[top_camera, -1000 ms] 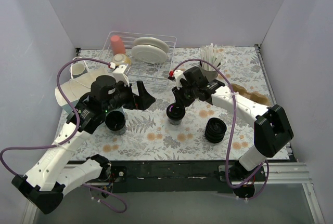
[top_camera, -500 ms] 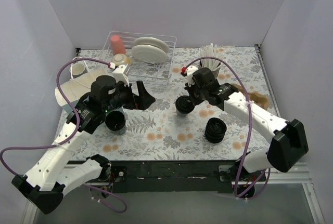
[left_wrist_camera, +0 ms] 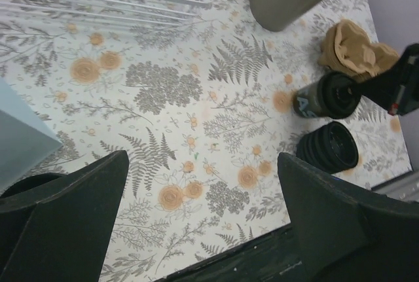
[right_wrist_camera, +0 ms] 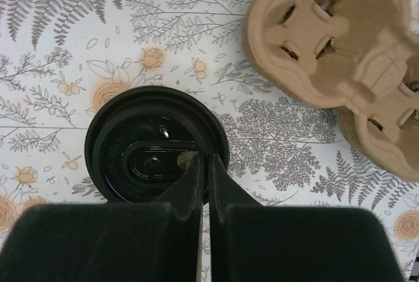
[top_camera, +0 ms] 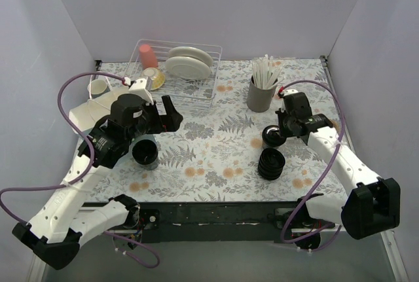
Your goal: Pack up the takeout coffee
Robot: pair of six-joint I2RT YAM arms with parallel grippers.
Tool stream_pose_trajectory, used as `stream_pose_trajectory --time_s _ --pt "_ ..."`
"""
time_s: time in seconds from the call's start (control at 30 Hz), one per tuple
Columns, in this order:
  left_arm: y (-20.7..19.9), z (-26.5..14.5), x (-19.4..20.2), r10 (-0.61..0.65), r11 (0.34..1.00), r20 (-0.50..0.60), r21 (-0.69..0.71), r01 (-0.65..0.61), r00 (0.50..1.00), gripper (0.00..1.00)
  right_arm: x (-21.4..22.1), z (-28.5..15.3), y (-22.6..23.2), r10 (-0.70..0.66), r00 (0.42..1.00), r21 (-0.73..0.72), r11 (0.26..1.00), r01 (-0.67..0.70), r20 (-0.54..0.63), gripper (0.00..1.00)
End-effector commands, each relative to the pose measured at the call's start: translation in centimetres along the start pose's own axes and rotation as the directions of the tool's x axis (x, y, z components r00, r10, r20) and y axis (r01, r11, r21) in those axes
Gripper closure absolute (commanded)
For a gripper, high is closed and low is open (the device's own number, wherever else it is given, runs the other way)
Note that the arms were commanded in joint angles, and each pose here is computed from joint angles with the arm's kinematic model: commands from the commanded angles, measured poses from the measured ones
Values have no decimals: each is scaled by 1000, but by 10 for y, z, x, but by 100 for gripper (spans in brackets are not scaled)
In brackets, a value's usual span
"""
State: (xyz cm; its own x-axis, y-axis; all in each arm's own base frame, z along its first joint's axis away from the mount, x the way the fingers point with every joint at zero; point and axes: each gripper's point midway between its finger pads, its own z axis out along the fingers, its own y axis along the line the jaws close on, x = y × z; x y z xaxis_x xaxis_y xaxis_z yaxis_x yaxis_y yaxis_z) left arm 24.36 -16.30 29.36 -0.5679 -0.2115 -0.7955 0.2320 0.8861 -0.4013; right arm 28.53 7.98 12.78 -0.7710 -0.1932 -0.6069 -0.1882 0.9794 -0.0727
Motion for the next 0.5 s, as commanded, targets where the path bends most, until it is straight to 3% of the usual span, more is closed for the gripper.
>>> stream_pose_trajectory --time_s 0.0,0.33,0.47 --pt "15 -18 -26 -15 994 104 -103 26 994 2 6 -2 -9 82 996 -10 997 -82 23 99" --pt "53 -34 -41 3 943 164 -329 52 986 2 5 14 -23 189 982 20 982 -189 22 99" --pt "70 -38 -51 33 900 195 -433 56 980 2 -3 9 -26 209 977 34 977 -211 43 82"
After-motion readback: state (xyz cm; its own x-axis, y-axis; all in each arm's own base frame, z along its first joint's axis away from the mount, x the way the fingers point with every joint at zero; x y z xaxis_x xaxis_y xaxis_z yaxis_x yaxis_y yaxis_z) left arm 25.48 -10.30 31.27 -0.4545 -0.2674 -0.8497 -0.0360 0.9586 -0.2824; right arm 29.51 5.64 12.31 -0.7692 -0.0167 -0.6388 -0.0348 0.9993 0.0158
